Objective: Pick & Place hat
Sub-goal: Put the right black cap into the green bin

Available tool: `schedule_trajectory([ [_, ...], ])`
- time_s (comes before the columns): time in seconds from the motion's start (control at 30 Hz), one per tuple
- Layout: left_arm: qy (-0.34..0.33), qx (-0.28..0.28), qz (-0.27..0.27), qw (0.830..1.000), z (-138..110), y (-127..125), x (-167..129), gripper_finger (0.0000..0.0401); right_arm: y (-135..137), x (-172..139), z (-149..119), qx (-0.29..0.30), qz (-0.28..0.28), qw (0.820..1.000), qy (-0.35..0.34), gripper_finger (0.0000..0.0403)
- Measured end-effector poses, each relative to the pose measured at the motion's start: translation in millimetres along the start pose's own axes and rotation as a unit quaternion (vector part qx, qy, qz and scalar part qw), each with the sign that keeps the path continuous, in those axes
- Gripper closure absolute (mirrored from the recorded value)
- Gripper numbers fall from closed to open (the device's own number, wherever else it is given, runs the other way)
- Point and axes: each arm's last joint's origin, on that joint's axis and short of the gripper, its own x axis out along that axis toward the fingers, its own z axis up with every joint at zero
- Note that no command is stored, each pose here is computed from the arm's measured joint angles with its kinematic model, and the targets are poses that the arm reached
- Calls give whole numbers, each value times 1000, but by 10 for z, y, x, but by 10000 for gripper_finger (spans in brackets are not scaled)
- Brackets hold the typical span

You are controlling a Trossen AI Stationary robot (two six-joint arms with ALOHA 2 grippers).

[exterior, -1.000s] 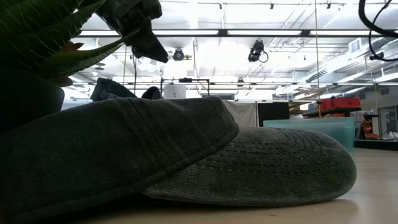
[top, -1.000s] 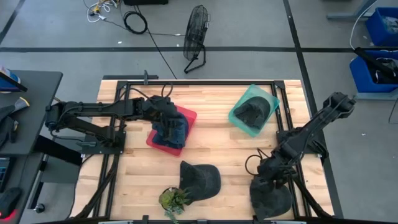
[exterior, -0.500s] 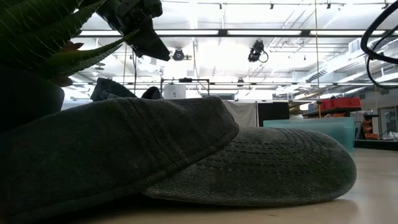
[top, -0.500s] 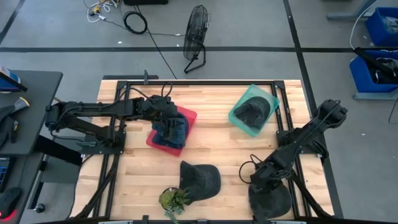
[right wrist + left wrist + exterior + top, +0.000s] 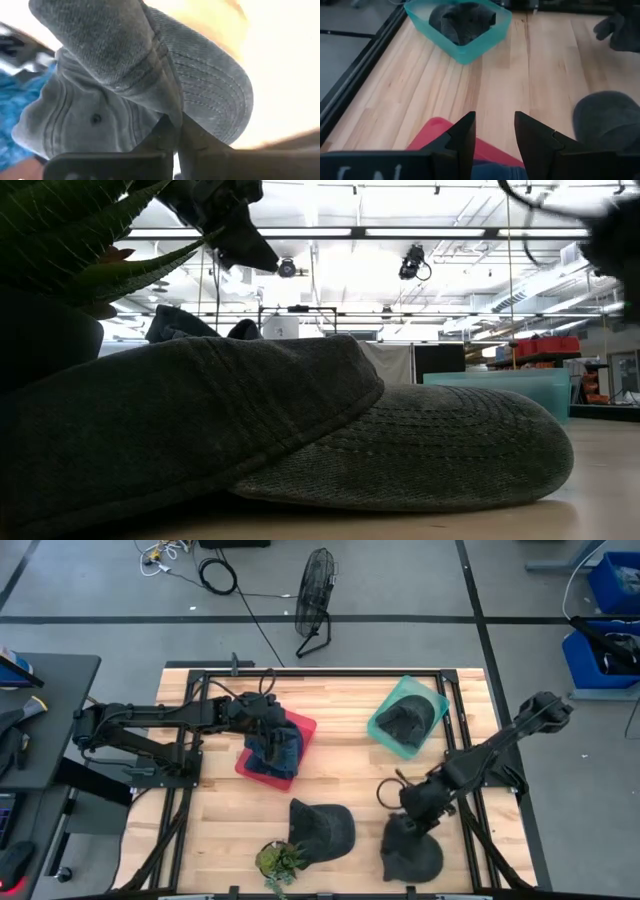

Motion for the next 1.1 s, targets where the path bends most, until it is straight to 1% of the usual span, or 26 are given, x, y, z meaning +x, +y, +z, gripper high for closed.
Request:
schedule_trajectory([
  [0.07,-5,0,0,1000,11,0,0,261,38,-193,-7,-32,6,998,-47,399],
  [0.13,-8,-1,1,1000,15,5,1,261,82,-398,-20,-73,0,992,-100,399],
  [0.17,-8,-1,2,1000,15,6,0,261,98,-501,-29,-100,-10,987,-129,400],
  [0.23,-9,-1,8,1000,18,10,1,261,97,-702,-27,-156,-56,970,-176,400],
  [0.3,-9,-1,11,1000,18,11,0,261,83,-877,-13,-223,-117,943,-220,400],
  [0.4,-10,-1,14,1000,19,13,1,261,70,-1135,22,-298,-201,888,-289,401],
  [0.5,-15,-1,14,1000,30,13,-1,261,53,-1370,83,-340,-279,834,-333,401],
  [0.57,-16,-1,14,1000,31,13,-1,261,41,-1507,150,-354,-316,809,-347,401],
  [0.6,-17,-1,14,1000,32,13,-1,261,35,-1564,195,-360,-330,800,-348,401],
  [0.77,-17,-1,14,1000,33,13,-1,261,-46,-1761,453,-394,-398,764,-320,401],
  [0.83,-17,-1,14,1000,32,13,0,261,-87,-1832,562,-391,-432,749,-316,401],
  [0.87,-17,-1,14,1000,33,13,0,261,-110,-1866,619,-386,-446,745,-311,401],
  [0.97,-17,-2,14,1000,33,13,-1,261,-183,-1949,793,-375,-475,744,-284,401],
  [1.1,-17,-2,14,1000,33,13,-1,261,-270,-2004,1052,-361,-499,749,-243,401],
])
